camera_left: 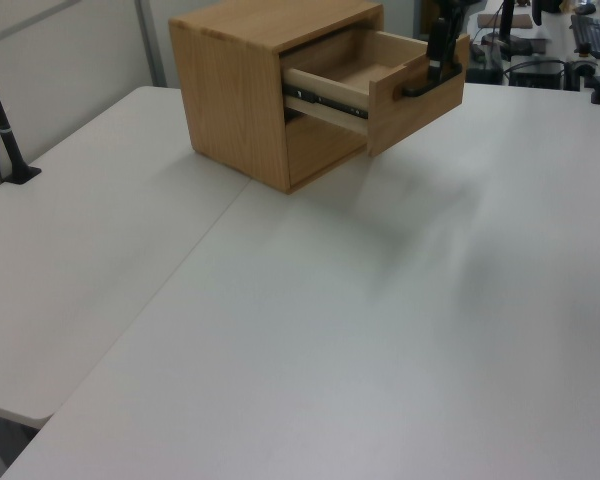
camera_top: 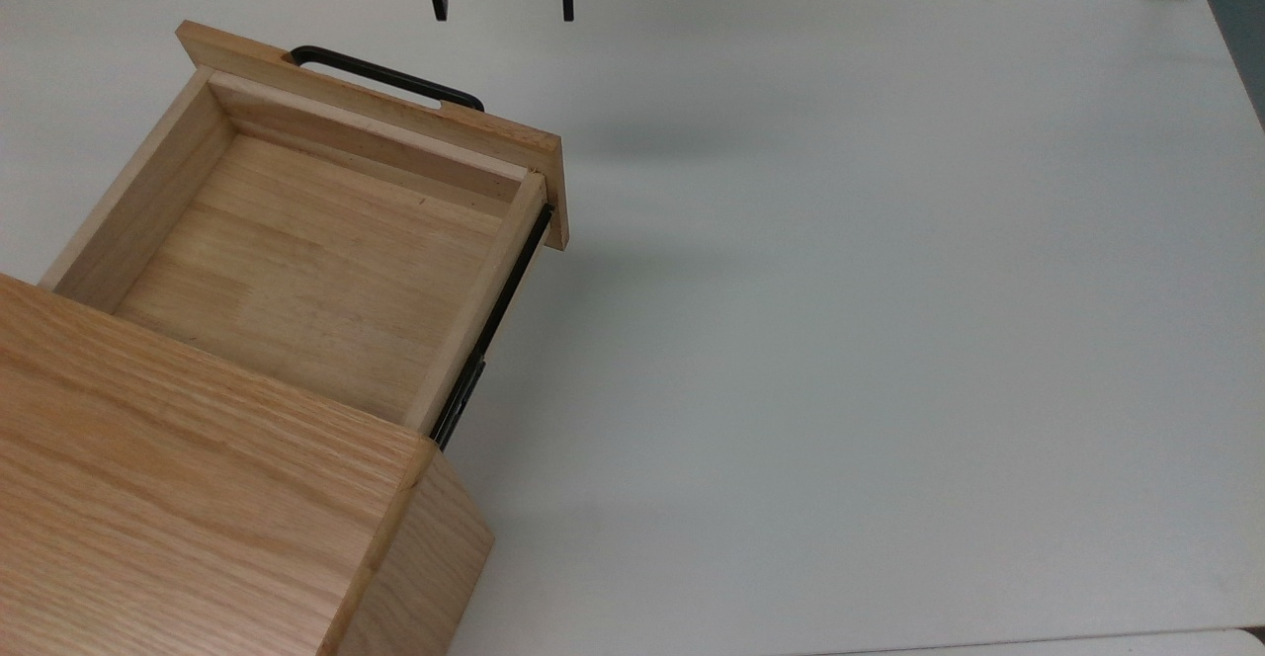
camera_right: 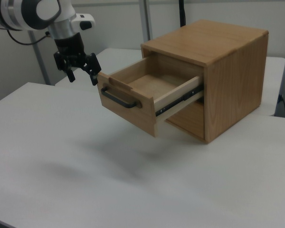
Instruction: Open the drawer by sliding it
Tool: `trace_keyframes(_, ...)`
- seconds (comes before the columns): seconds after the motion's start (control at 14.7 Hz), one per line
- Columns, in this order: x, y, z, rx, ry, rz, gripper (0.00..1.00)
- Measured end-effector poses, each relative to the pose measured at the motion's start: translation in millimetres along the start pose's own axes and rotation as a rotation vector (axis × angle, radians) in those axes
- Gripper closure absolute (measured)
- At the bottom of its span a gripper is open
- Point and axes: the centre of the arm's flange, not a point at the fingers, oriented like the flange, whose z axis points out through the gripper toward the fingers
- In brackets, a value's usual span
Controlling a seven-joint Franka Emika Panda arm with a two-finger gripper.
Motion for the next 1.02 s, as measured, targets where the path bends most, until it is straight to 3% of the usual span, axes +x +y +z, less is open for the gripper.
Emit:
trace_keyframes(0.2,0,2,3,-0.002,-0.007,-0.082,0.0)
trace_keyframes(0.48,-5,-9,7,0.003,-0.053,-0.115,0.0)
trace_keyframes(0.68,-11,-15,4,0.003,-0.092,-0.062,0.0)
trace_keyframes(1.02,-12,-17,2,0.003,-0.092,-0.06,0.0)
